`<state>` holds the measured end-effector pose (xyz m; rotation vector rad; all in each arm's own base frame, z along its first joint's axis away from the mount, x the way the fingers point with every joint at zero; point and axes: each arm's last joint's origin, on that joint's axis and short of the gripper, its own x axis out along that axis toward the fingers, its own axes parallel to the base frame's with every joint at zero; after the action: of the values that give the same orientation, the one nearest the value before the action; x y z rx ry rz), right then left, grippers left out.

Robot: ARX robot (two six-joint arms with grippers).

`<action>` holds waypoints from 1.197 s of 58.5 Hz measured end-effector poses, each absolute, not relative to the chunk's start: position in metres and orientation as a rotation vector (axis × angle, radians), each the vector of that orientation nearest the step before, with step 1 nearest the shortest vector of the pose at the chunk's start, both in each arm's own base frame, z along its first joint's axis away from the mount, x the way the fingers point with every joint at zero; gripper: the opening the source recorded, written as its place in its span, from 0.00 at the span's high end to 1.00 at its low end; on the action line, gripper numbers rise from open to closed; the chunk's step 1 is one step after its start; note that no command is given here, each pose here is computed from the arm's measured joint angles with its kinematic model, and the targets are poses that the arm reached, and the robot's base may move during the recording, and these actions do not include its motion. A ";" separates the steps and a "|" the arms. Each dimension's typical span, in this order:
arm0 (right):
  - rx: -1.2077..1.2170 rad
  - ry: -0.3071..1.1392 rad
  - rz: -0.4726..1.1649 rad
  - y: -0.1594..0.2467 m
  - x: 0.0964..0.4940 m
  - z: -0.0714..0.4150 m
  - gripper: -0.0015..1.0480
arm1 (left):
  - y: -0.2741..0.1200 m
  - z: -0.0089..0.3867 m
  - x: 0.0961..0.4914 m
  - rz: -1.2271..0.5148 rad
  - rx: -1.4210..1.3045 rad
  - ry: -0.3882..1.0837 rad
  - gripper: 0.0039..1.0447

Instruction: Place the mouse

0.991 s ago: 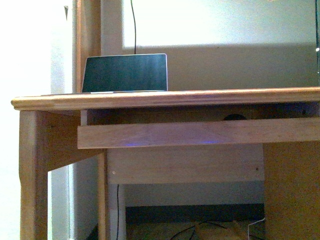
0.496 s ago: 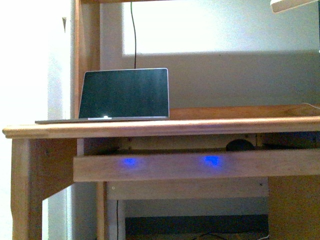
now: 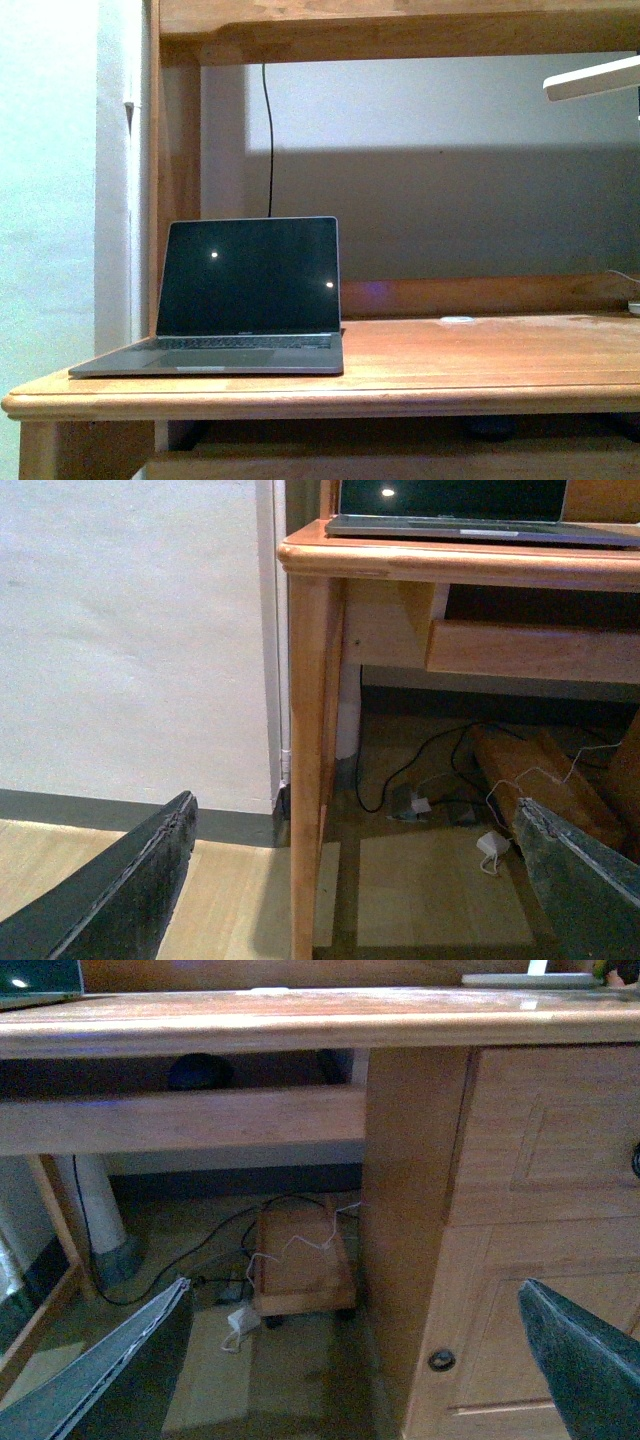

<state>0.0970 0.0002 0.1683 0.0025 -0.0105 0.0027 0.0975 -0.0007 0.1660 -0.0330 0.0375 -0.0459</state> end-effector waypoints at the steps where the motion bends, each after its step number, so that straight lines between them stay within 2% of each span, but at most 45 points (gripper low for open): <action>1: 0.002 -0.010 0.003 0.000 0.097 0.168 0.07 | -0.001 0.166 0.098 -0.076 -0.052 0.083 0.07; 3: 0.002 -0.010 0.004 0.000 0.097 0.168 0.07 | -0.001 0.166 0.100 -0.144 -0.075 0.168 0.07; 6: 0.002 -0.010 0.003 0.000 0.097 0.168 0.07 | -0.001 0.169 0.108 -0.219 -0.055 0.204 0.07; 13: 0.002 -0.010 0.003 0.000 0.097 0.168 0.07 | 0.004 0.179 0.136 -0.283 0.176 0.141 0.07; 15: 0.002 -0.010 0.003 0.000 0.097 0.168 0.07 | 0.006 0.178 0.152 -0.300 0.333 0.115 0.07; 25: 0.003 -0.010 0.003 0.000 0.097 0.168 0.07 | 0.007 0.163 0.206 -0.386 0.771 0.072 0.07; 38: 0.003 -0.010 0.003 0.000 0.097 0.168 0.07 | -0.013 0.128 0.271 -0.562 1.290 -0.185 0.07; 43: 0.002 -0.010 0.003 0.000 0.097 0.168 0.07 | -0.015 0.124 0.292 -0.560 1.381 -0.246 0.07; 70: 0.002 -0.010 0.003 0.000 0.097 0.168 0.07 | -0.016 0.129 0.383 -0.481 1.576 -0.345 0.07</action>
<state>0.0970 0.0002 0.1682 0.0025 -0.0101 0.0027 0.3835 -0.0157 0.1291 1.5763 -0.3451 -0.4813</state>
